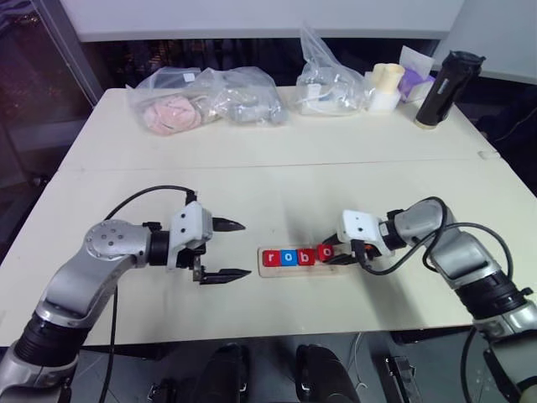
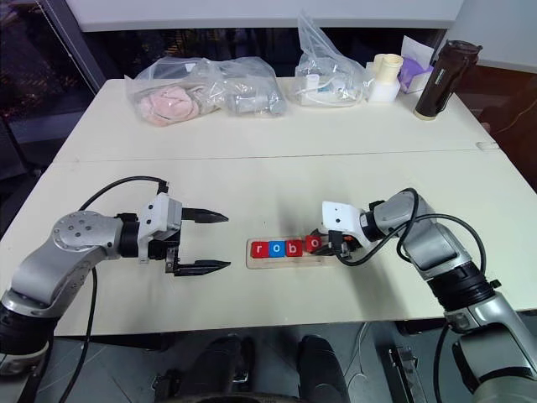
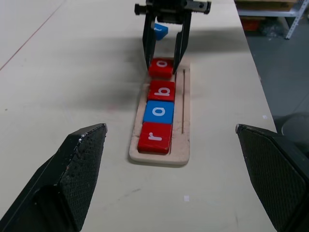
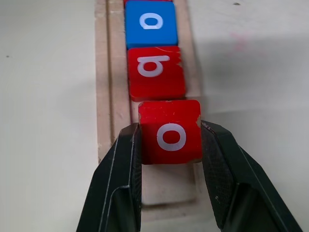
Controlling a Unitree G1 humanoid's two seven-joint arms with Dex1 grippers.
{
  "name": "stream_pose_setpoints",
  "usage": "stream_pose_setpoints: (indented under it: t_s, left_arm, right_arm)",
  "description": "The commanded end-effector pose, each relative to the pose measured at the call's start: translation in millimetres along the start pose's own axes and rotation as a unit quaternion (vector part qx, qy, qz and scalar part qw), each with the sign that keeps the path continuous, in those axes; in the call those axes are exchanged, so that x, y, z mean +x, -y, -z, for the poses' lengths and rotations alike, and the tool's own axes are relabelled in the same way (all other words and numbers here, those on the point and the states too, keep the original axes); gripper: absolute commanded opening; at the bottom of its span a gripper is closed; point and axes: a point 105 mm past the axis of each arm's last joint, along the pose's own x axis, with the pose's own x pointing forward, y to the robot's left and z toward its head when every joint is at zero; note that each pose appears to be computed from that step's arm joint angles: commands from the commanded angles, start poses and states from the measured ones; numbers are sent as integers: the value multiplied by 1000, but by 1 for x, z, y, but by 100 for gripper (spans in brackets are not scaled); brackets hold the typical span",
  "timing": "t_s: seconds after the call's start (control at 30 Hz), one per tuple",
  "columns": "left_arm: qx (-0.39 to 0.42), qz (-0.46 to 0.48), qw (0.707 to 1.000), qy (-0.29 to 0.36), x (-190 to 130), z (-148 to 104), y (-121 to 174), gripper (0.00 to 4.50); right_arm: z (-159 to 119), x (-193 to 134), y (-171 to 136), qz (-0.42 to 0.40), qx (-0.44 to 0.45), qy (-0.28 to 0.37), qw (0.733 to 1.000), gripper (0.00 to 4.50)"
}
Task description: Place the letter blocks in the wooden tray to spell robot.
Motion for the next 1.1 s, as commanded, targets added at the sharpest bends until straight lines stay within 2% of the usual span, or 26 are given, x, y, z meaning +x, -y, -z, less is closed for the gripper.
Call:
stream_pose_setpoints:
  t_s: [0.03,1.1]
  left_arm:
    - [15,-10,1000,9,-5,-10,0,450]
    - [14,-10,1000,14,-2,-9,0,450]
  right_arm:
    - [-9,-2,4,3,-17,8,1000,114]
    - [-18,-12,5,8,-22,5,1000,114]
